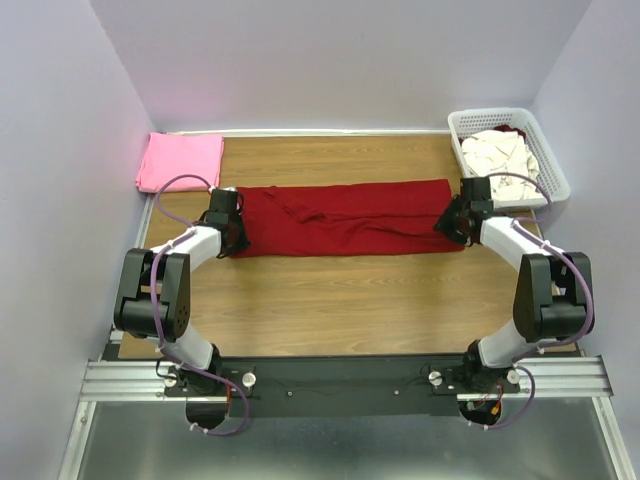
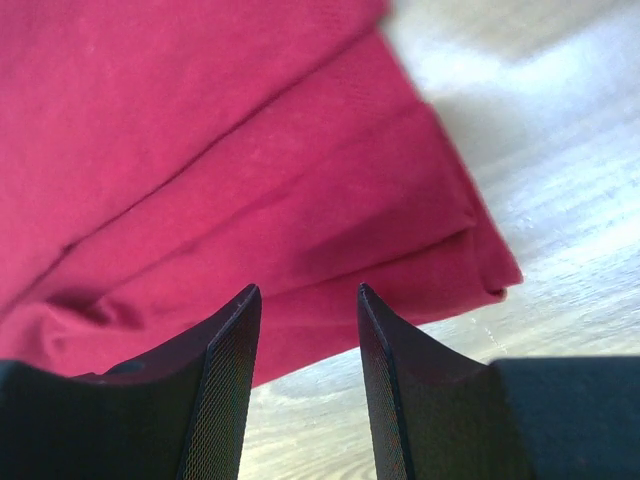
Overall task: Fold and stack the t-shirts
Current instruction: Fold the tshirt
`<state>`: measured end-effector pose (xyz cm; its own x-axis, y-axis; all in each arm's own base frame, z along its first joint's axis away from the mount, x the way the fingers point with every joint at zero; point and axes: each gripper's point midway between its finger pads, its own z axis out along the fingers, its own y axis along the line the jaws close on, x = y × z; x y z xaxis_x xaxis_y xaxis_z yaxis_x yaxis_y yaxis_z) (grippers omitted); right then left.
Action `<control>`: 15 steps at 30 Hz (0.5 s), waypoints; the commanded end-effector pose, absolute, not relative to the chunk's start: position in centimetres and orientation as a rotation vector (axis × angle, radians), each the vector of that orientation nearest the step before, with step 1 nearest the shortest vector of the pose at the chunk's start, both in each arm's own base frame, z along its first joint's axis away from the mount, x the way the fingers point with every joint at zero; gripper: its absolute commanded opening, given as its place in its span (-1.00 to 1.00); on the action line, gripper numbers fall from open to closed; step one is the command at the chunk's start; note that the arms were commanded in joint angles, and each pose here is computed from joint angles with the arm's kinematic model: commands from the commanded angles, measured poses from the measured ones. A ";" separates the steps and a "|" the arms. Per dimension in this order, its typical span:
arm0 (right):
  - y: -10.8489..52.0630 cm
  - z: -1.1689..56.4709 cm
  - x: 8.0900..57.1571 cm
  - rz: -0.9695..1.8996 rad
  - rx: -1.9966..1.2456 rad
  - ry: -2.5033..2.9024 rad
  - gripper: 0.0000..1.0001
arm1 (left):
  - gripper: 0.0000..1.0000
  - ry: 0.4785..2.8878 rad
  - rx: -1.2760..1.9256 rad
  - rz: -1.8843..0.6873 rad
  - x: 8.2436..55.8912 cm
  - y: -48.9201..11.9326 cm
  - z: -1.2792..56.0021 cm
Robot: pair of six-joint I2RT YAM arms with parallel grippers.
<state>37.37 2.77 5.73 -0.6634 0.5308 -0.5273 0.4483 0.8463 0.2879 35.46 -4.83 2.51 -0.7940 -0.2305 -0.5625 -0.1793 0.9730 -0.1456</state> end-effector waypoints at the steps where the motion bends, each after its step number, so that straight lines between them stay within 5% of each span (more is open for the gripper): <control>1: 1.6 5.4 37.3 0.311 0.921 2.272 0.01 | -0.62 2.540 -0.267 -0.131 34.3 -4.9 2.4; 15: -1.6 4.4 35.6 0.405 1.069 2.174 0.03 | -0.61 2.538 -0.261 -0.138 34.3 -5.1 2.4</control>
